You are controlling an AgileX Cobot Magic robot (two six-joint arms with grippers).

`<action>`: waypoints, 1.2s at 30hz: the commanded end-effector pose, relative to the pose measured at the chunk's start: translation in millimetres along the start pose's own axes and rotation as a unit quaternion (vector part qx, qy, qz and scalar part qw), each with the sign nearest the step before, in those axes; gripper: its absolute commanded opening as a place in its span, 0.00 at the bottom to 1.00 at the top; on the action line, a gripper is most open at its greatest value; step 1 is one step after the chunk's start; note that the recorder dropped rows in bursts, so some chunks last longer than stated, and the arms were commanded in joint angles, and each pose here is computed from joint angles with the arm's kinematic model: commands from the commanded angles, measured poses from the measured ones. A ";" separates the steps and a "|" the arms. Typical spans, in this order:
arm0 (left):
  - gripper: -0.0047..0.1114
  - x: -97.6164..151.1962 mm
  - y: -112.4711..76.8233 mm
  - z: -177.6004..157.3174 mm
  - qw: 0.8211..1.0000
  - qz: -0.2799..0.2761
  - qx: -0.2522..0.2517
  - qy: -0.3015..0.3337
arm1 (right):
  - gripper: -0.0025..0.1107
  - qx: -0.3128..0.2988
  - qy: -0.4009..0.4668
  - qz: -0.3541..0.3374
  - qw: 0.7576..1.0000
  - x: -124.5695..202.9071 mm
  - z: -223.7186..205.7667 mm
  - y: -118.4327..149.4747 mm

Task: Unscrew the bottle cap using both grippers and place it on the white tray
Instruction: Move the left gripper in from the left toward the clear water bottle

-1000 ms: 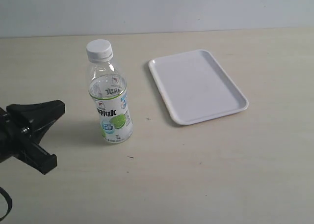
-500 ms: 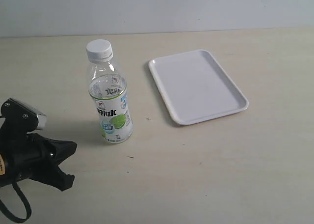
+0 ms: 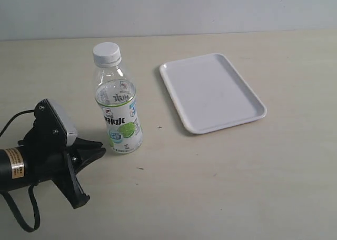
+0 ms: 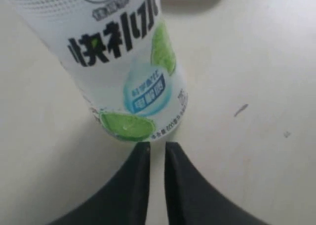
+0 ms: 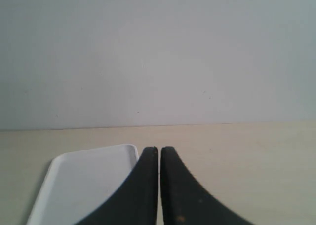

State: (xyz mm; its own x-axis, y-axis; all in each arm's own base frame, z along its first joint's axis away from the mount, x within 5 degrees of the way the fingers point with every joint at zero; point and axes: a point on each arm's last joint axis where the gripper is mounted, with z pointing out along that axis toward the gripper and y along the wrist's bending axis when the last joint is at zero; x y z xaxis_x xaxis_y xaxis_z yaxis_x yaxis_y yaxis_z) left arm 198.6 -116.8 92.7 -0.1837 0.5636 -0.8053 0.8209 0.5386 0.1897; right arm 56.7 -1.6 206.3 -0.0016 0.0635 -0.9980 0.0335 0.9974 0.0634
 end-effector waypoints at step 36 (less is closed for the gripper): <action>0.73 -20.6 16.7 20.9 0.992 -0.077 -0.014 -0.095 | 0.05 0.003 -0.006 -0.001 1.000 0.3 -0.3 -0.4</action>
State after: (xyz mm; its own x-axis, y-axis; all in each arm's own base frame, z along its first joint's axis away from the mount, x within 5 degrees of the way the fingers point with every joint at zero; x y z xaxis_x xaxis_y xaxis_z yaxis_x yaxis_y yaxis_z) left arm 224.2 -130.1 97.4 -0.2123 0.3751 -0.9024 0.7767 0.6251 0.0771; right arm 56.7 -1.6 206.3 -0.0016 0.0635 -0.9980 0.0335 0.9974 0.0634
